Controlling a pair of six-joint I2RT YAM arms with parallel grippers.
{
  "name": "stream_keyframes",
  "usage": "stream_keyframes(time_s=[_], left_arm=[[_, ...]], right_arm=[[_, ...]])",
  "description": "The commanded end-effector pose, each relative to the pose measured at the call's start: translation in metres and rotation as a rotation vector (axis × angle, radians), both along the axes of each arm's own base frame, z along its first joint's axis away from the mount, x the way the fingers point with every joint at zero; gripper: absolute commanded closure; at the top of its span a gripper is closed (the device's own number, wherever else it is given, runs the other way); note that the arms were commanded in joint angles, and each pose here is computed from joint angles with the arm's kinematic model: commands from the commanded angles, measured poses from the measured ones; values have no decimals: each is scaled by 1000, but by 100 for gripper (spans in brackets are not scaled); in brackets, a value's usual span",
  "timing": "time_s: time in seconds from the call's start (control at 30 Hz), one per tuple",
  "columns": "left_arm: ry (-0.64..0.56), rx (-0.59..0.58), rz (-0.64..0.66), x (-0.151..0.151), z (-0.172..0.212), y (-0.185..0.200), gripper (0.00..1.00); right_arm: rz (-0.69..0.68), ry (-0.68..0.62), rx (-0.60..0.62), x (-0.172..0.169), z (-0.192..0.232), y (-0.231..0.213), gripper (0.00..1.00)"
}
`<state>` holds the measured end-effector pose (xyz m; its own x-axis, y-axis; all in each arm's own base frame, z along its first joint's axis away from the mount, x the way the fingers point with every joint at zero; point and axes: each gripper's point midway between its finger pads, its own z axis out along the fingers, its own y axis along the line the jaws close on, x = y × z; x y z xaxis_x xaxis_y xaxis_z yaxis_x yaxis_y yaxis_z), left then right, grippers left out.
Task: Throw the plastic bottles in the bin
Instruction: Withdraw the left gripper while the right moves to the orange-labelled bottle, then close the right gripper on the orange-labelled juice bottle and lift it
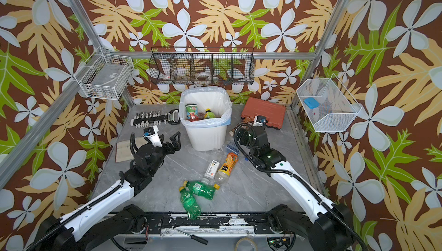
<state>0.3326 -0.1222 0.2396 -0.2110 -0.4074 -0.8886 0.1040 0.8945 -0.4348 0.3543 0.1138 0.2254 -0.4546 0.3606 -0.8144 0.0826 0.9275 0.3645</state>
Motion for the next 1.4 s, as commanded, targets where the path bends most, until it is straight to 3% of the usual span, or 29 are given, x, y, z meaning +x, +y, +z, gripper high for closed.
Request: stream_keyframes(time_s=[0.0,0.37,0.9,1.03,1.2,1.37], left_arm=[[-30,-14,25,3,6,3,0],[-4,19,61,0,-8,12,0],[13,58,99,-10,-20,25,0],[20,71,108,-11,-22,27,0],[19,75,115,-11,-22,29,0],[19,74,118,-11,-21,29,0]], right_arm=[[3,94,76,-16,-26,10,3],[-3,321,163,-64,-115,57,4],[-6,471,205,-68,-172,87,7],[-25,484,218,-67,-181,88,13],[-29,487,217,-65,-185,90,30],[-30,482,218,-63,-185,91,36]])
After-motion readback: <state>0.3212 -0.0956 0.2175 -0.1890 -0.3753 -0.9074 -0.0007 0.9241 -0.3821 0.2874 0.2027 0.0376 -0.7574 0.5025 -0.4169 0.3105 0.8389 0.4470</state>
